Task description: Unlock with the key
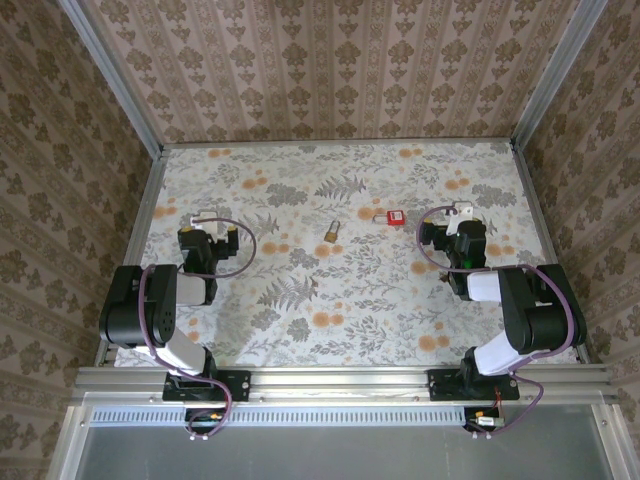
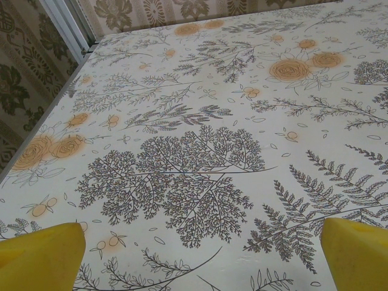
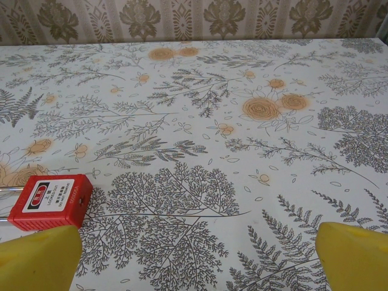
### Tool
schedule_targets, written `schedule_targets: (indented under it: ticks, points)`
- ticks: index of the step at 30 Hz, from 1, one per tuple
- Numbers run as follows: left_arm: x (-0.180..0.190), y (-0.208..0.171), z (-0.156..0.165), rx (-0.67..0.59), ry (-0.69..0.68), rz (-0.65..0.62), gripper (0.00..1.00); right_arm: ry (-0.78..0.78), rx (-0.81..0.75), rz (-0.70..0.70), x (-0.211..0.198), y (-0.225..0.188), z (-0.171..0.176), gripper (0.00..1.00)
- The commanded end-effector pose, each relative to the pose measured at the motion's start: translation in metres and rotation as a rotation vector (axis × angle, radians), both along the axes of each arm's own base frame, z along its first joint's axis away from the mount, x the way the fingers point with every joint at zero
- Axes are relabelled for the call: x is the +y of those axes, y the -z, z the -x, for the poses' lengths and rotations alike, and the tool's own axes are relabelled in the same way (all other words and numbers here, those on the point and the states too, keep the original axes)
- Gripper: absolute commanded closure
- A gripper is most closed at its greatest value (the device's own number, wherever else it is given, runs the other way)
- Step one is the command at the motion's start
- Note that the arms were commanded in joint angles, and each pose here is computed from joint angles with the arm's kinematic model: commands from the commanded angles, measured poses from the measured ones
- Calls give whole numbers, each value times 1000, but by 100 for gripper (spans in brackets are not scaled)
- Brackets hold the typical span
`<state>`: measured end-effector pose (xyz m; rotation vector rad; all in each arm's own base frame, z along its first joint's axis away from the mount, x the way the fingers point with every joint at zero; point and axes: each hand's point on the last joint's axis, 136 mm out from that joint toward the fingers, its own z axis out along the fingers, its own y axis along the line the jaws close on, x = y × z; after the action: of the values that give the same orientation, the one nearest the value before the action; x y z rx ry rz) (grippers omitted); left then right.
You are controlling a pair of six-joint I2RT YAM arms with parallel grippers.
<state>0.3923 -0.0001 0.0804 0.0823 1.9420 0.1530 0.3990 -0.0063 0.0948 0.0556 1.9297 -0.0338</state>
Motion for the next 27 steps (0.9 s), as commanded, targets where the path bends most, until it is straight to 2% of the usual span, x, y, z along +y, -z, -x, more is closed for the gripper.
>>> schedule_targets:
  ticks: [1,13,18,21,24,27]
  points:
    - [-2,-18,-7,-47,12,5,0,-24,-1,-20,3,-2,-1,0]
    - [-2,-17,-8,-43,22,18,0,-22,-3,-20,3,-2,-1,0]
    - [-7,-21,-6,-62,37,-6,0,8,0,30,5,-8,-1,0]
    - [-12,-43,5,-104,0,-87,0,29,42,94,10,-27,-4,0]
    - [-38,-87,12,-120,42,-167,0,-21,34,171,32,-59,-5,0]
    - [-55,-139,17,-70,68,-37,0,35,53,127,36,-98,1,0]
